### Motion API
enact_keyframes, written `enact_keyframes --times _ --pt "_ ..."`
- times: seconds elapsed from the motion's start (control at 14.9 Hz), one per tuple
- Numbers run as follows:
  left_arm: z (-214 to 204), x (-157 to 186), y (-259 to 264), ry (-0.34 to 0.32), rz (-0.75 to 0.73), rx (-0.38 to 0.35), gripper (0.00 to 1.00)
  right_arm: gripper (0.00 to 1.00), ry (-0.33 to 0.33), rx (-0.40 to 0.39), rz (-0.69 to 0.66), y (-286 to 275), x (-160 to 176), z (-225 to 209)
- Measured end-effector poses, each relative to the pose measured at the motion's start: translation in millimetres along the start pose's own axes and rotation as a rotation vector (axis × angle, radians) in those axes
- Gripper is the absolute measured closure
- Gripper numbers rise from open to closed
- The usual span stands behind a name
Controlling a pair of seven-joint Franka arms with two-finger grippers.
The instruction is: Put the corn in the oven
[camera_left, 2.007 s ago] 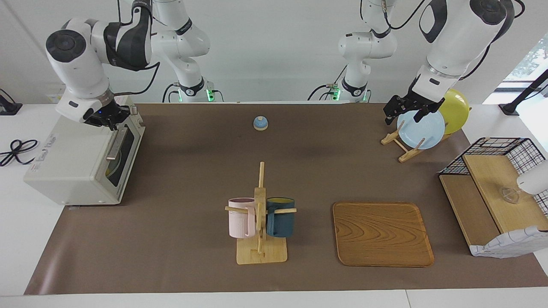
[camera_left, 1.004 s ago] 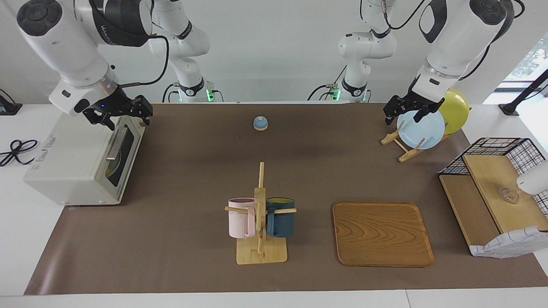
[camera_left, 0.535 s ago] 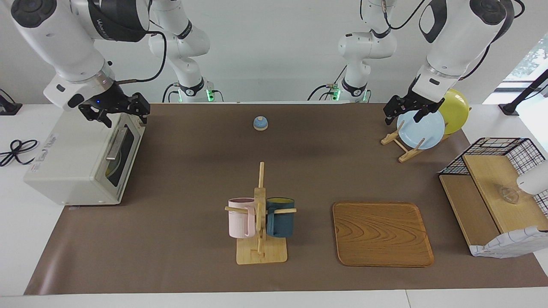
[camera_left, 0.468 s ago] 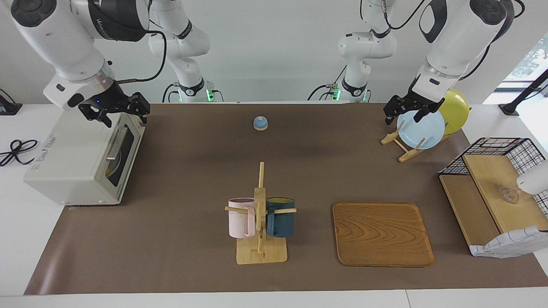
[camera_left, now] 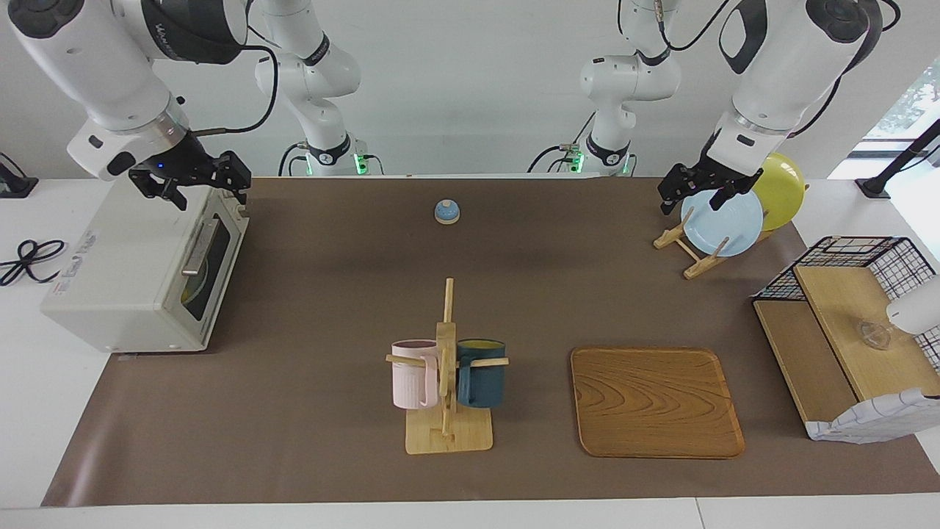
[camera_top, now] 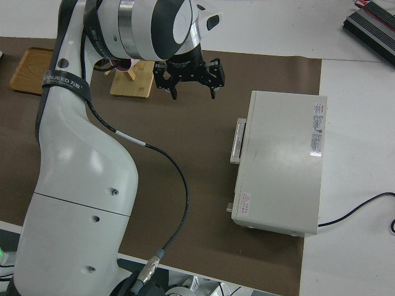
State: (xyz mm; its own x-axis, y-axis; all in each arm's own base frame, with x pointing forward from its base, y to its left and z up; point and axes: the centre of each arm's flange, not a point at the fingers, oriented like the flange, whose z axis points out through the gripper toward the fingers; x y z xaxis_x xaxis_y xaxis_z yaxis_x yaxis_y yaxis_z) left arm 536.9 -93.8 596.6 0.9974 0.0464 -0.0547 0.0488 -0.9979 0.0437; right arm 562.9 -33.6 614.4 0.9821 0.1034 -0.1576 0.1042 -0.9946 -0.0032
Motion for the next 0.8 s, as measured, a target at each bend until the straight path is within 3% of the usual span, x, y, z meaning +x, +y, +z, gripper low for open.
enact_keyframes --times 0.6,0.8 --pt "0 0 0 0.000 0.000 0.000 0.00 0.00 0.006 0.003 0.006 3 -6 -3" --pt "0 0 0 0.000 0.000 0.000 0.00 0.00 0.043 0.000 0.007 5 -22 -4"
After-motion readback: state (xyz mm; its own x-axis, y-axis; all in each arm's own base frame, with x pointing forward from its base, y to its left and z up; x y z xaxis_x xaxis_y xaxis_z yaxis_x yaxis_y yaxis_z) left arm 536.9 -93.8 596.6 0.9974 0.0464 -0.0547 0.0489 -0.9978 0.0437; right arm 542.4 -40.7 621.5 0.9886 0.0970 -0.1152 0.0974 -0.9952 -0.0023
